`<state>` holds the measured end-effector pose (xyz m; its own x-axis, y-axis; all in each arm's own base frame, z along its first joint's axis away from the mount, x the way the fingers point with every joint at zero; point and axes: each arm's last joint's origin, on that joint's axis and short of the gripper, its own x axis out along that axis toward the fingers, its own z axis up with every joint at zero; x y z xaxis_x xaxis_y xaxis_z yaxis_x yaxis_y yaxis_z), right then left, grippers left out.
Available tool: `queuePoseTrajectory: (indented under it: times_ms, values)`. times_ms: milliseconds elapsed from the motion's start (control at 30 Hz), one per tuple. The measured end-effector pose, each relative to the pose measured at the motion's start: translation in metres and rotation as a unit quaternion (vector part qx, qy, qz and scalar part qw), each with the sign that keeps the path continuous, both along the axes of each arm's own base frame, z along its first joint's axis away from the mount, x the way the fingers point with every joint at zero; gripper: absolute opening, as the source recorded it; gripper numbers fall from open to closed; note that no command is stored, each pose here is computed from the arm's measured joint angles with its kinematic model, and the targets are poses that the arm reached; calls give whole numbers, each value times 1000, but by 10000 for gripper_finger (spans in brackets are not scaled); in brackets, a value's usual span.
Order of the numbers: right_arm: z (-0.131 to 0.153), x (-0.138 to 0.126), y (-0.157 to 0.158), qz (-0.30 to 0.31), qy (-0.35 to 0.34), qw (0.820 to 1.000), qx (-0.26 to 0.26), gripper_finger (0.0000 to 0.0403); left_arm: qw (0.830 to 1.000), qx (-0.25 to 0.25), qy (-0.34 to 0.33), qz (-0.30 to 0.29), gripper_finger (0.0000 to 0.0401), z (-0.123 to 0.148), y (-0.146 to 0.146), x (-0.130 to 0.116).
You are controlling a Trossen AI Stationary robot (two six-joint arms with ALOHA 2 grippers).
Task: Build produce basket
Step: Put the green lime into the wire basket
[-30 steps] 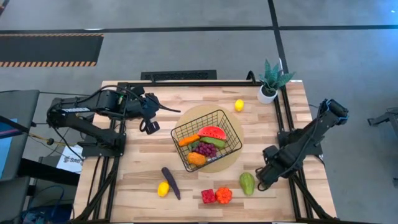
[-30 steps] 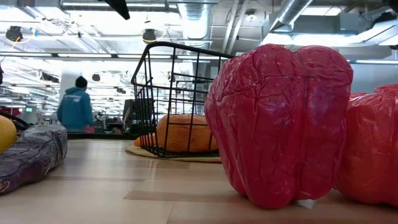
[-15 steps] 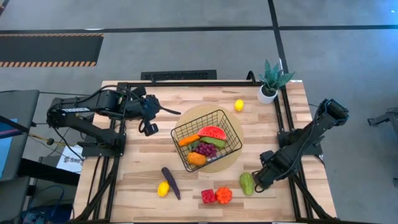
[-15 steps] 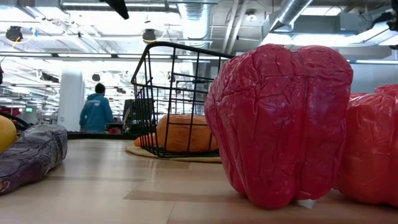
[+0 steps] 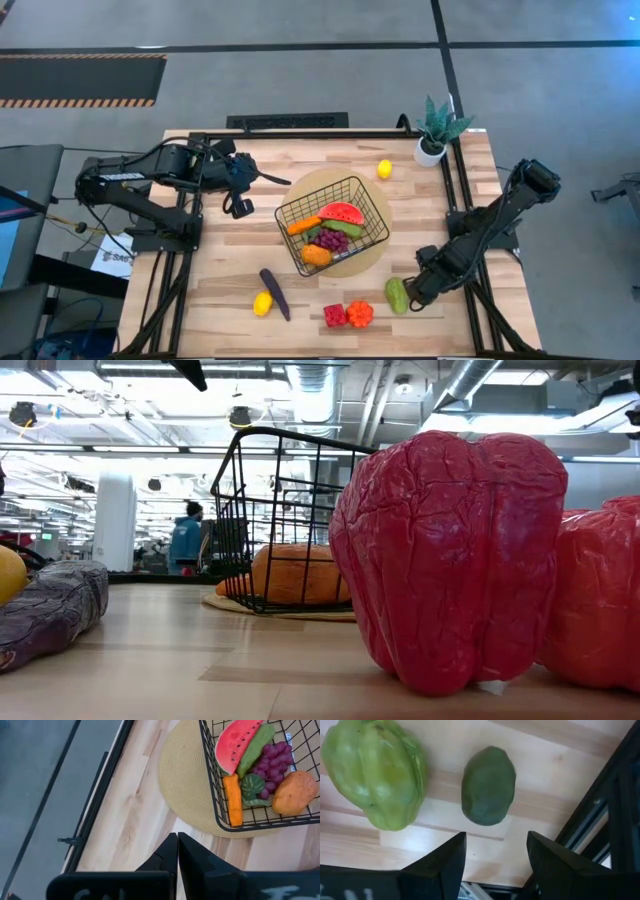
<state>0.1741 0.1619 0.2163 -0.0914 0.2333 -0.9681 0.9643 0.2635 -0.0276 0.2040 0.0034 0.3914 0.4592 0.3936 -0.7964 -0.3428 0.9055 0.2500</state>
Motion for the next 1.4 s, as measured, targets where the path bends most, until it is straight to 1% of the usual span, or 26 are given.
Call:
queuePoseTrajectory:
  times_ms: [300, 433, 533, 667, 733, 800, 1067, 1300, 1400]
  values:
    - [1, 6, 5, -1, -33, 999, 28, 218, 1000, 1, 0, 0, 0, 0, 0, 0]
    - [-4, 8, 6, -7, -22, 1000, 20, 233, 1000, 0, -1, 1, 0, 0, 0, 0]
    - [-12, 11, 10, -4, 3, 1000, 19, 250, 1000, -1, -1, 2, 0, 0, 0, 0]
    - [-28, 20, 18, 21, 28, 998, 54, 266, 1000, -2, -2, 3, 0, 0, 0, 0]
    - [-34, 24, 22, 37, 30, 996, 74, 269, 1000, -3, -2, 3, 0, 0, 0, 0]
    - [-39, 28, 25, 45, 33, 995, 82, 270, 1000, -3, -3, 3, 0, 0, 0, 0]
    - [-42, 32, 28, 49, 38, 995, 77, 271, 1000, -14, -2, -3, 0, 0, -1, 0]
    - [-42, 32, 27, 45, 23, 997, 54, 271, 1000, -13, -2, -4, 0, 0, -1, 0]
    - [-43, 31, 23, 41, 38, 998, 38, 271, 1000, -10, 1, -9, 0, 0, -1, 0]
